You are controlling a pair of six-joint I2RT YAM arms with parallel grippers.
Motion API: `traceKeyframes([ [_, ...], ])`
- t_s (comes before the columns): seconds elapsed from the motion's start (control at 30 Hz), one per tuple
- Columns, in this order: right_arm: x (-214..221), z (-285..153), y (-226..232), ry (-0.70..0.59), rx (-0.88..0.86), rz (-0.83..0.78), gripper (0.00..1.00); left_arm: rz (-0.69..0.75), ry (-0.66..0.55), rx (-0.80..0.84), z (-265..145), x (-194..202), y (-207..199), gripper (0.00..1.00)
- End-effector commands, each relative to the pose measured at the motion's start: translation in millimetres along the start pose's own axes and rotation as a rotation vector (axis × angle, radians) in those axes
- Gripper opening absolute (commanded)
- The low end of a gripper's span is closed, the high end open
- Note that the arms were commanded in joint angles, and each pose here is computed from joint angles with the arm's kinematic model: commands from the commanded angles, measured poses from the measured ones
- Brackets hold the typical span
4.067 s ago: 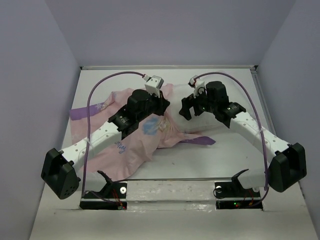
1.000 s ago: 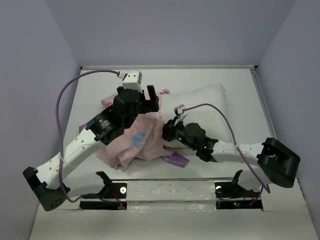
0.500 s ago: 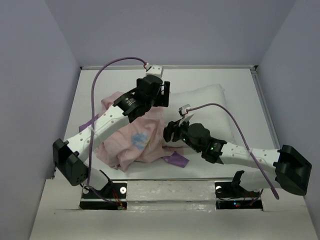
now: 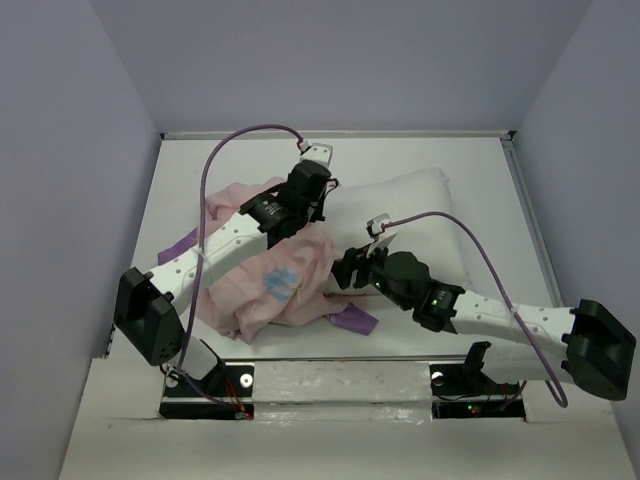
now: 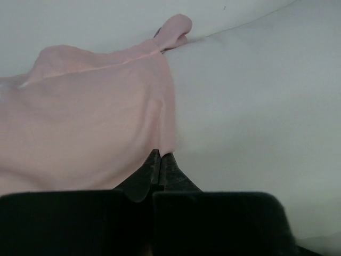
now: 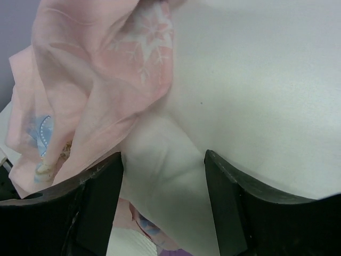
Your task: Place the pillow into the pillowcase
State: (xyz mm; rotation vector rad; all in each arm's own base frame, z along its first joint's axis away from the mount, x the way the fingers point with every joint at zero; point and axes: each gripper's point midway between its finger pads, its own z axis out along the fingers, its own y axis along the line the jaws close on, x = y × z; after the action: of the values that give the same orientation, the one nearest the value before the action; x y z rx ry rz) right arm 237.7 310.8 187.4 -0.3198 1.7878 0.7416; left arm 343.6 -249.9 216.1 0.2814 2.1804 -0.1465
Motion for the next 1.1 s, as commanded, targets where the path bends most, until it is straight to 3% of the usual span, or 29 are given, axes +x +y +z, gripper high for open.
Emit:
traceKeyframes([
  [0.0,-13,-12,-20,-0.027,0.067,-0.103,0.69,-0.091,-0.261,0.069,-46,-63,5,0.0],
  [0.1,-40,-13,-21,-0.044,0.003,-0.205,0.69,-0.119,-0.348,0.158,-70,-81,-1,0.0],
  [0.37,-96,17,-24,-0.013,-0.335,-0.379,0.74,-0.111,-0.393,0.355,-91,-91,-25,0.0],
  [0.4,-74,29,-28,0.087,-0.352,-0.377,0.75,-0.108,-0.393,0.377,-93,-92,-27,0.0],
  [0.43,-90,36,-19,0.074,-0.382,-0.389,0.75,-0.112,-0.407,0.393,-95,-96,-28,0.0],
  [0.5,-63,49,-18,0.174,-0.446,-0.376,0.77,-0.119,-0.423,0.447,-102,-104,-34,0.0],
  [0.77,-14,55,27,0.297,-0.727,-0.291,0.78,-0.151,-0.489,0.622,-114,-137,-59,0.0],
  [0.83,-17,56,39,0.268,-0.777,-0.274,0.72,-0.167,-0.504,0.685,-122,-144,-68,0.0],
  [0.9,-23,43,56,0.243,-0.866,-0.159,0.35,-0.186,-0.516,0.731,-127,-150,-73,0.0],
  [0.93,-30,40,62,0.16,-0.904,-0.166,0.06,-0.205,-0.525,0.788,-135,-155,-80,0.0],
  [0.97,-32,30,70,0.167,-0.949,-0.1,0.0,-0.22,-0.527,0.818,-138,-156,-84,0.0],
  [1.07,-53,19,81,0.067,-1.003,-0.057,0.0,-0.263,-0.492,1.001,-156,-159,-107,0.0],
])
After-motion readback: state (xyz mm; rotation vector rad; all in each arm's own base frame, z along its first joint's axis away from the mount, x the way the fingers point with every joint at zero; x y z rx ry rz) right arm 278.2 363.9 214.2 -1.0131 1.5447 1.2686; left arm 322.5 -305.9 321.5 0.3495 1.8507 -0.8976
